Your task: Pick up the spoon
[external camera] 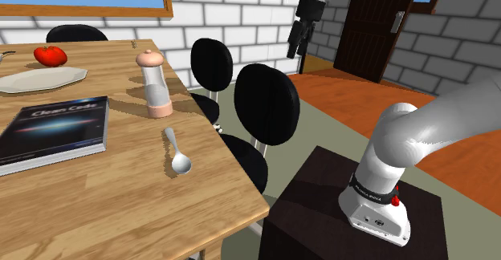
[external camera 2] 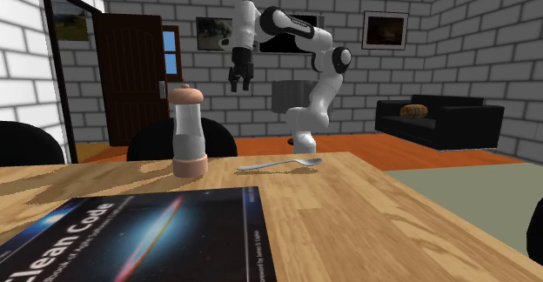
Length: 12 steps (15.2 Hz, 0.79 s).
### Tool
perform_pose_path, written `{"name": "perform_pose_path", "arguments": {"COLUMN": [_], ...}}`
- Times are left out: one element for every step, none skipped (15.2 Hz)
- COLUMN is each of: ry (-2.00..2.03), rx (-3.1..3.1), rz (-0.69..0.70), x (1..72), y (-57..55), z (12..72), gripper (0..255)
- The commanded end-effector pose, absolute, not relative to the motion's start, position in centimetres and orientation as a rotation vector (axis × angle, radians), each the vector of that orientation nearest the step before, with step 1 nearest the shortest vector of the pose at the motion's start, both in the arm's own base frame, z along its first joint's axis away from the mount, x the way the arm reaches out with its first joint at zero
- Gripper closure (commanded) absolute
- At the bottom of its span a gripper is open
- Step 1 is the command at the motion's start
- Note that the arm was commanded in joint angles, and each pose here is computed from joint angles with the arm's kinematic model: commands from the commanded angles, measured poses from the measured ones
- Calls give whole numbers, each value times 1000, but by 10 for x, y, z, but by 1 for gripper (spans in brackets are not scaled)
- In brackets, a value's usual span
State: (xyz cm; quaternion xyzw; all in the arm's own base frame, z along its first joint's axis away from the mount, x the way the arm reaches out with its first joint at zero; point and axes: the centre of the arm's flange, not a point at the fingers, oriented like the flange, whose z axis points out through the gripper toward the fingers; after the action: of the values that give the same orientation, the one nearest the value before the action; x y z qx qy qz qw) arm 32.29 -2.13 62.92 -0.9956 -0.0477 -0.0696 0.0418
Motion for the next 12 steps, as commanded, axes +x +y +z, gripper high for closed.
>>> {"name": "perform_pose_path", "arguments": {"ry": [-146,-123,-100,-78,-55,-32,-9,13,36,58,81,103], "rx": [-3047,-3046,-3045,-3043,-3041,-3039,-3037,-3035,-3032,-3030,-3027,-3023], "rz": [-213,-202,-190,-179,-168,-156,-145,-134,-122,-111,-100,-88], "x": [323,324,326,328,330,332,335,337,340,342,345,348], "y": [-21,-9,3,16,28,40,53,65,77,90,102,114], "z": [629,626,622,618,615,611,607,604,600,597,593,590], "gripper": [0,0,0,0,0,0,0,0,0,0,0,0]}}
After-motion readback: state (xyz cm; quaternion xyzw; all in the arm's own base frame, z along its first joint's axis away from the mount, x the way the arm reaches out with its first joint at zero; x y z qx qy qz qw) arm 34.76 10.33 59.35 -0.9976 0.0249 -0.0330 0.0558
